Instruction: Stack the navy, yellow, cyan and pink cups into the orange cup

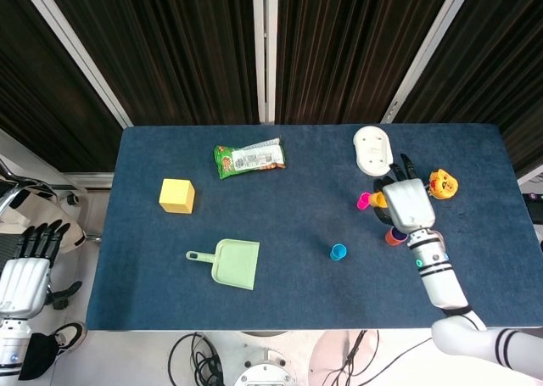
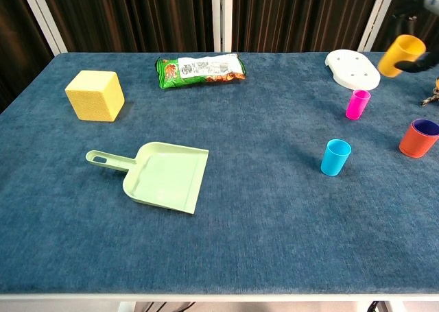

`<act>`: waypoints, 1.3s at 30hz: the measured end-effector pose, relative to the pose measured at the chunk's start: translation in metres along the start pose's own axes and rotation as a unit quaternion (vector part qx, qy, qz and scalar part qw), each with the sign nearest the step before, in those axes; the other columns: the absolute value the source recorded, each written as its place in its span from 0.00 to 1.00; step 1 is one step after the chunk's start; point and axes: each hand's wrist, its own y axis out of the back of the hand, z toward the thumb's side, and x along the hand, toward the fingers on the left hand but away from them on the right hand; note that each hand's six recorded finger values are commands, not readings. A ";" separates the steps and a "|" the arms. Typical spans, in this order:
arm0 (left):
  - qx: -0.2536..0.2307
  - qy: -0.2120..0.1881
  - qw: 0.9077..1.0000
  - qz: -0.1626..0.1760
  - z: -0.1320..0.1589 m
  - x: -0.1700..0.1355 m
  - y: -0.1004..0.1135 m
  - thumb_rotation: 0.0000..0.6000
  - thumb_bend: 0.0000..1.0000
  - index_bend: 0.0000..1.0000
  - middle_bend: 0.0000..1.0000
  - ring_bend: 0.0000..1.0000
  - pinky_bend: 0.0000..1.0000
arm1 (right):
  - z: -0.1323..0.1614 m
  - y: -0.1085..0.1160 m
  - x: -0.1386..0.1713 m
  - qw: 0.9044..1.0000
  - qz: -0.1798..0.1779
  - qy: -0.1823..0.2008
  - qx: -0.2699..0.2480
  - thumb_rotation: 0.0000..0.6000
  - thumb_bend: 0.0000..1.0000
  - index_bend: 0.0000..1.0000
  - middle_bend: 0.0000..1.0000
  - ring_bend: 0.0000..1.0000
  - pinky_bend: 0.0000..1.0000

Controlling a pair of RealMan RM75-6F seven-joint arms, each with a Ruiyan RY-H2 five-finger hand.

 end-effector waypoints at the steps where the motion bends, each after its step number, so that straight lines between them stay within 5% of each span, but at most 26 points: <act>1: 0.001 -0.001 1.000 -0.001 0.001 0.000 0.000 1.00 0.04 0.08 0.03 0.00 0.02 | -0.008 -0.005 0.009 1.000 0.011 -0.004 0.004 1.00 0.24 0.54 0.52 0.18 0.00; 8: 0.005 -0.006 1.000 -0.004 0.006 0.000 -0.002 1.00 0.04 0.08 0.03 0.00 0.02 | -0.032 -0.031 0.038 0.997 0.073 -0.010 0.025 1.00 0.24 0.54 0.53 0.18 0.00; 28: 0.006 -0.001 1.000 -0.013 0.001 0.002 -0.007 1.00 0.04 0.08 0.03 0.00 0.02 | -0.027 -0.054 0.031 0.992 0.116 -0.014 0.049 1.00 0.24 0.53 0.52 0.17 0.00; 34: 0.004 -0.005 1.000 -0.014 0.001 0.003 -0.007 1.00 0.04 0.08 0.03 0.00 0.02 | -0.025 -0.058 0.031 0.991 0.125 -0.010 0.048 1.00 0.13 0.18 0.33 0.08 0.00; 39: 0.000 -0.009 1.000 -0.008 0.002 0.002 -0.005 1.00 0.04 0.08 0.03 0.00 0.02 | -0.025 -0.055 0.030 0.992 0.122 -0.005 0.042 1.00 0.09 0.10 0.26 0.03 0.00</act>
